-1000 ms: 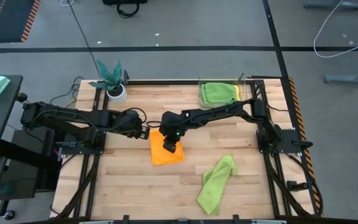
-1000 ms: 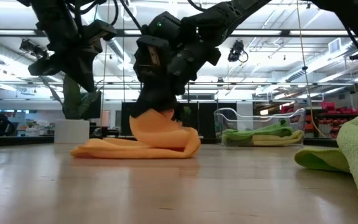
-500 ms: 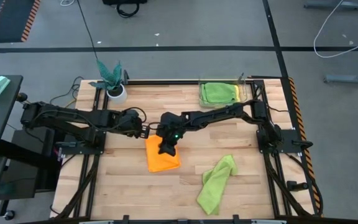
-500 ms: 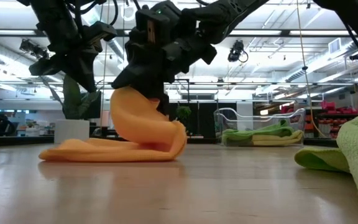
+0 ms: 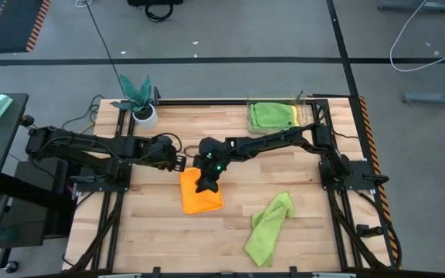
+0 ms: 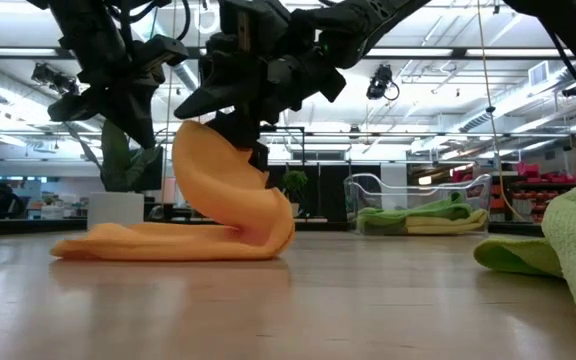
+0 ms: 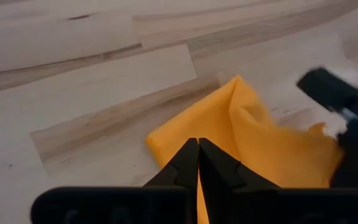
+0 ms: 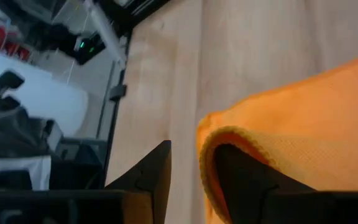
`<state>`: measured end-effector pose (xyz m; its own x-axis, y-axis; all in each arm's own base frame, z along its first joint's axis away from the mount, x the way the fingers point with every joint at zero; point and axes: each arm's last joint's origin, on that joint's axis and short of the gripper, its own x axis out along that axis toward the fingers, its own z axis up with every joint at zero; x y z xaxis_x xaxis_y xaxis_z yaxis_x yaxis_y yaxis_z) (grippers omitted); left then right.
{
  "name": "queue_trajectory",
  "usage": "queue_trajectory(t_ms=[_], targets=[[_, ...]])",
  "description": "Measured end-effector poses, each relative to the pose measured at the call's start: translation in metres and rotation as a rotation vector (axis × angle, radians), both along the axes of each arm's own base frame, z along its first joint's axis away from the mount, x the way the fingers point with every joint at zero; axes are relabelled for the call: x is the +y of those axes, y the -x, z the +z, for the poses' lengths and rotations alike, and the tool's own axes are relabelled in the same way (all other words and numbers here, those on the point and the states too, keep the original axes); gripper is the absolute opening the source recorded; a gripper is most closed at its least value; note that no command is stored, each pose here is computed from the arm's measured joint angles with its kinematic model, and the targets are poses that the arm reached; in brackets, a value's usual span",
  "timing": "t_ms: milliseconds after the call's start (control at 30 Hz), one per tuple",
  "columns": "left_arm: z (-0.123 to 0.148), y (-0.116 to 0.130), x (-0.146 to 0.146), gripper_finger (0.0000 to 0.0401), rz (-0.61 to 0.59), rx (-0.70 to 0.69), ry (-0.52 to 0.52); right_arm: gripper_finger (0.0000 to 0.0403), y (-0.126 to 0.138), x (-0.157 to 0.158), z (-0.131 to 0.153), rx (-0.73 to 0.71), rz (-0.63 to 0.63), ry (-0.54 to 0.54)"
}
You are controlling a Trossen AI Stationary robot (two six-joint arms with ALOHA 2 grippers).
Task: Fold microfiber towels
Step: Fold the orange towel
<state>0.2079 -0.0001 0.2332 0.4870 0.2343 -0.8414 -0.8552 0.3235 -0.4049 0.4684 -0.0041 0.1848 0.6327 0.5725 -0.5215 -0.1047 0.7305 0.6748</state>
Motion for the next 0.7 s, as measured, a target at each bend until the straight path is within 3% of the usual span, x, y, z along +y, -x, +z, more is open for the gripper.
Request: queue_trajectory(t_ms=[200,500,700], targets=[[0.0000,0.0000,0.0001,0.0008,-0.003,0.001,-0.004,0.0122,-0.0004,0.0015,0.0012,0.015,-0.009,-0.020],[0.0001,0.0001,0.0006,0.0030,0.017,-0.002,-0.015,0.0121,0.0021,-0.0027,-0.0022,0.069,-0.050,-0.005],[0.0004,0.0003,0.0039,0.0016,0.045,-0.003,-0.046,0.0122,0.0012,-0.0020,-0.0008,0.041,-0.030,0.002]])
